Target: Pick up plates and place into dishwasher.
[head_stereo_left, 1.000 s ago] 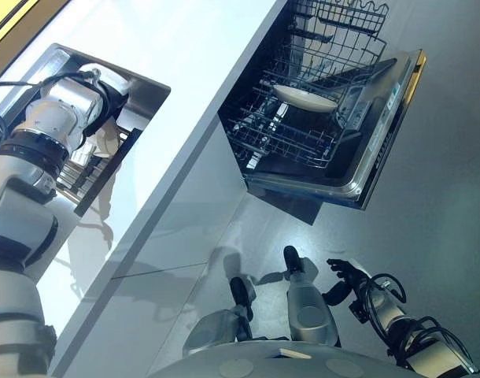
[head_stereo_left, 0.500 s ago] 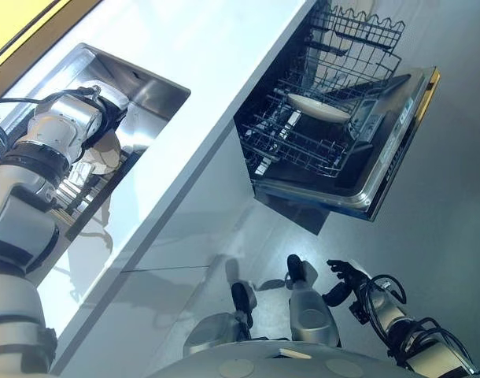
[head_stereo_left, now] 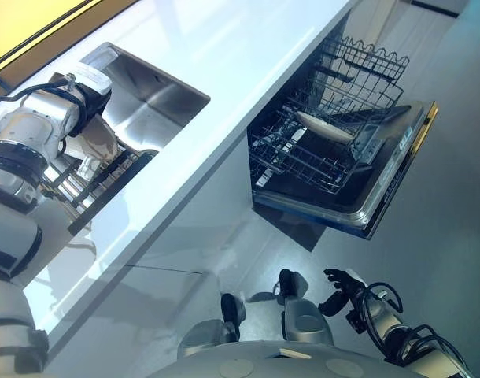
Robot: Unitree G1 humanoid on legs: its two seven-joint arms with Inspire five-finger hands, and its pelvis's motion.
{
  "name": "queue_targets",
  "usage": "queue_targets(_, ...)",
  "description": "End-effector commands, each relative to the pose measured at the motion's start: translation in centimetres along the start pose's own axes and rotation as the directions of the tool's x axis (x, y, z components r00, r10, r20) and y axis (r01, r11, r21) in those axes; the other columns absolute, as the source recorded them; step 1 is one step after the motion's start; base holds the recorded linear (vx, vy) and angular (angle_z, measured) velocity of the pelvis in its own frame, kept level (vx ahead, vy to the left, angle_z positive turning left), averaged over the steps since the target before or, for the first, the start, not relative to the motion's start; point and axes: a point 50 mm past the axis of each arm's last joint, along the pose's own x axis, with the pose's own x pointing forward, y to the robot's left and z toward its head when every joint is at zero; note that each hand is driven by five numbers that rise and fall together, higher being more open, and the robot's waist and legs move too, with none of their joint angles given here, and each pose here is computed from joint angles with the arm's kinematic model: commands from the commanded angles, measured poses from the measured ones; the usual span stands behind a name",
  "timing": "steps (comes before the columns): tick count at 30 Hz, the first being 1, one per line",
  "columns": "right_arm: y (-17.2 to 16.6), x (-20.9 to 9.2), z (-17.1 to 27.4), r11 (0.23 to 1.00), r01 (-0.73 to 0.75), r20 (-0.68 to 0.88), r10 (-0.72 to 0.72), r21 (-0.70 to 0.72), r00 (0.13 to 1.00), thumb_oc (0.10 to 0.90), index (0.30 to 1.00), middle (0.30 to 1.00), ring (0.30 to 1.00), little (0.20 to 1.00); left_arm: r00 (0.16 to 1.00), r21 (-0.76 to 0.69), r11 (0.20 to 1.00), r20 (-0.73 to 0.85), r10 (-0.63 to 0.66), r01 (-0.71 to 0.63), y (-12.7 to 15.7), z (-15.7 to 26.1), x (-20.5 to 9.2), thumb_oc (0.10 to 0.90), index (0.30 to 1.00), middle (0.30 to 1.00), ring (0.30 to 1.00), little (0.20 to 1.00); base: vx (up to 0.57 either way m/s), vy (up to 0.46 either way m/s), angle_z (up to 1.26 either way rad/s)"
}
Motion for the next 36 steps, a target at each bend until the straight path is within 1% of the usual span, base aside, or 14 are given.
queue_targets(1, -0.4, -0.8, -2.8, 0.999, 0.026, -0.051, -0.027, -0.023, 0.998, 0.800, 0.900, 0.900, 0.900, 0.900, 0.885, -0.101, 0.909, -0.294, 0.362, -0.405, 5.5, -7.9, -3.4, 0.100, 0.300, 0.300, 0.300, 0.200, -0.02, -0.017, 0.04)
queue_targets(2, -0.2, -0.9, -2.9, 1.000, 0.023, -0.052, -0.024, -0.019, 0.998, 0.800, 0.900, 0.900, 0.900, 0.900, 0.857, -0.116, 0.874, -0.296, 0.422, -0.471, 6.0, -8.0, -3.8, 0.100, 0.300, 0.300, 0.300, 0.200, -0.02, -0.012, 0.06)
queue_targets(6, 0.4, -1.0, -3.3, 1.000, 0.013, -0.055, -0.014, -0.010, 0.998, 0.800, 0.900, 0.900, 0.900, 0.900, 0.783, -0.149, 0.784, -0.301, 0.545, -0.603, 6.9, -8.0, -4.8, 0.100, 0.300, 0.300, 0.300, 0.200, -0.01, -0.008, 0.04)
queue_targets(15, 1.3, -1.2, -2.9, 1.000, -0.004, -0.019, 0.004, -0.001, 1.000, 0.800, 0.900, 0.900, 0.900, 0.900, 0.682, -0.294, 0.616, -0.294, 0.669, -0.731, 7.0, -7.1, -6.3, 0.100, 0.300, 0.300, 0.300, 0.200, 0.00, -0.007, 0.05)
queue_targets(18, 1.0, -1.1, -1.3, 0.999, 0.014, 0.060, -0.017, 0.051, 0.998, 0.800, 0.900, 0.900, 0.900, 0.900, 0.649, -0.373, 0.540, -0.307, 0.696, -0.755, 7.3, -6.7, -6.7, 0.100, 0.300, 0.300, 0.300, 0.200, 0.00, 0.000, 0.00)
queue_targets(21, -0.1, -1.4, 2.6, 0.985, 0.050, 0.221, -0.086, 0.166, 0.971, 0.800, 0.900, 0.900, 0.900, 0.900, 0.613, -0.442, 0.458, -0.322, 0.722, -0.771, 7.2, -6.0, -7.2, 0.100, 0.300, 0.300, 0.300, 0.200, -0.04, -0.005, 0.02)
queue_targets(25, -2.0, -4.1, 9.6, 0.929, 0.061, 0.504, -0.252, 0.365, 0.826, 0.800, 0.900, 0.900, 0.900, 0.900, 0.578, -0.555, 0.340, -0.335, 0.744, -0.759, 6.1, -4.4, -8.2, 0.100, 0.300, 0.300, 0.300, 0.200, -0.06, -0.006, -0.03)
queue_targets(27, -3.0, -5.3, 11.4, 0.901, 0.058, 0.583, -0.327, 0.430, 0.744, 0.800, 0.900, 0.900, 0.900, 0.900, 0.577, -0.615, 0.292, -0.333, 0.746, -0.732, 5.8, -3.5, -8.5, 0.100, 0.300, 0.300, 0.300, 0.200, -0.05, -0.012, -0.02)
queue_targets(28, -4.2, -7.0, 13.7, 0.879, 0.063, 0.656, -0.399, 0.473, 0.640, 0.800, 0.900, 0.900, 0.900, 0.900, 0.570, -0.660, 0.245, -0.336, 0.750, -0.710, 5.3, -2.6, -8.6, 0.100, 0.300, 0.300, 0.300, 0.200, -0.04, -0.004, 0.00)
queue_targets(29, -4.5, -7.5, 14.1, 0.874, 0.067, 0.673, -0.418, 0.482, 0.610, 0.800, 0.900, 0.900, 0.900, 0.900, 0.574, -0.676, 0.234, -0.335, 0.747, -0.699, 5.1, -2.5, -8.6, 0.100, 0.300, 0.300, 0.300, 0.200, -0.04, 0.003, 0.02)
queue_targets(30, -5.4, -8.7, 15.3, 0.859, 0.082, 0.708, -0.467, 0.506, 0.530, 0.800, 0.900, 0.900, 0.900, 0.900, 0.576, -0.710, 0.207, -0.327, 0.749, -0.673, 5.0, -2.1, -8.7, 0.100, 0.300, 0.300, 0.300, 0.200, -0.05, 0.014, 0.01)
queue_targets(32, -8.3, -12.2, 18.1, 0.811, 0.161, 0.750, -0.583, 0.563, 0.312, 0.800, 0.900, 0.900, 0.900, 0.900, 0.570, -0.762, 0.162, -0.308, 0.762, -0.628, 5.0, -1.3, -8.9, 0.100, 0.300, 0.300, 0.300, 0.200, -0.05, 0.024, -0.01)
queue_targets(34, -10.5, -14.6, 19.3, 0.759, 0.205, 0.743, -0.649, 0.618, 0.163, 0.800, 0.900, 0.900, 0.900, 0.900, 0.568, -0.793, 0.144, -0.284, 0.772, -0.592, 5.1, -0.8, -9.2, 0.100, 0.300, 0.300, 0.300, 0.200, -0.01, 0.010, -0.02)
queue_targets(36, -11.6, -16.0, 19.9, 0.730, 0.229, 0.736, -0.673, 0.645, 0.073, 0.800, 0.900, 0.900, 0.900, 0.900, 0.565, -0.816, 0.130, -0.266, 0.781, -0.563, 5.1, -0.3, -9.5, 0.100, 0.300, 0.300, 0.300, 0.200, -0.01, 0.008, -0.02)
